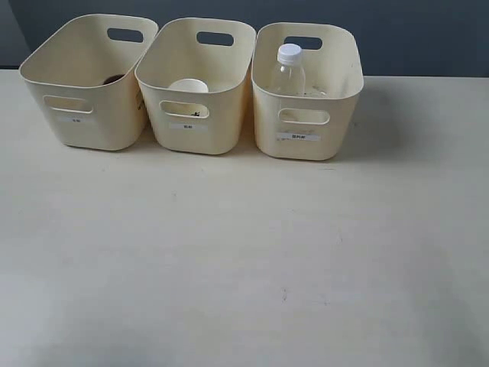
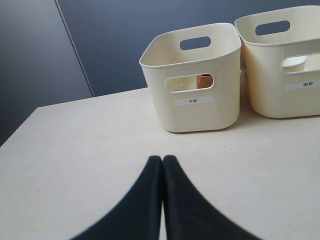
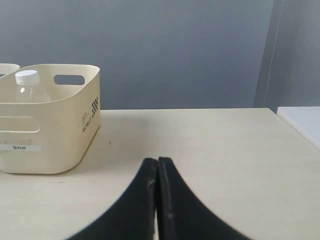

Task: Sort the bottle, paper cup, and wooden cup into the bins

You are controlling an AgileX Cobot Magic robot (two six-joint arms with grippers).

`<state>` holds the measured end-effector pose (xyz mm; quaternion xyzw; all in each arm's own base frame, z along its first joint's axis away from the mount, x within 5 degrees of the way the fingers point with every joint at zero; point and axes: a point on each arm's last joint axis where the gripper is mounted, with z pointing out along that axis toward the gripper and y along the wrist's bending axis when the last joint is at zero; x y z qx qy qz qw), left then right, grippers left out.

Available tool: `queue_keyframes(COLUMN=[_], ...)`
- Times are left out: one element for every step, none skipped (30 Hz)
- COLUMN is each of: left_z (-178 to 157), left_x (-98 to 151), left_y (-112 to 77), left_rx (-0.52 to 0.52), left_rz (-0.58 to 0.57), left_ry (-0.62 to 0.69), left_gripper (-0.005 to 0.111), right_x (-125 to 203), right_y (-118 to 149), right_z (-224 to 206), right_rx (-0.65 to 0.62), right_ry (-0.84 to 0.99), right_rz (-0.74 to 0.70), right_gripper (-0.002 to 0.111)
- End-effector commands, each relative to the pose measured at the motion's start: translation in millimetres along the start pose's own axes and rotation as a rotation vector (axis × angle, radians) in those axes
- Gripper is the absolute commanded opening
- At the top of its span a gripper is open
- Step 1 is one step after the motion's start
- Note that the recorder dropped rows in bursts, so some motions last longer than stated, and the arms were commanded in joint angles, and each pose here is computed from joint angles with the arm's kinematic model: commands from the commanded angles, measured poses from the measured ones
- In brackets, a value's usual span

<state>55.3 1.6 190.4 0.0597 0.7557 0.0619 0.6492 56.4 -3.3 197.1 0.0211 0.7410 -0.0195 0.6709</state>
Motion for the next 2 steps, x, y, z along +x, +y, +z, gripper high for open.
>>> queue_keyframes(left_z=[-0.1,-0.1], left_x=[-1.8,-1.8], left_y=[0.2,0.2], left_rx=[0.001,0.001], left_rz=[-0.004,-0.004], left_ry=[-0.006,-0.006], left_gripper=[0.000,0.000], right_x=[0.2,0.2], right_y=[-0.1,-0.1], right_z=[-0.3,-0.3], right_rx=[0.003,0.003], right_ry=[-0.008,-0.008], right_rz=[0.001,0.001], right_gripper=[-0.001,-0.001])
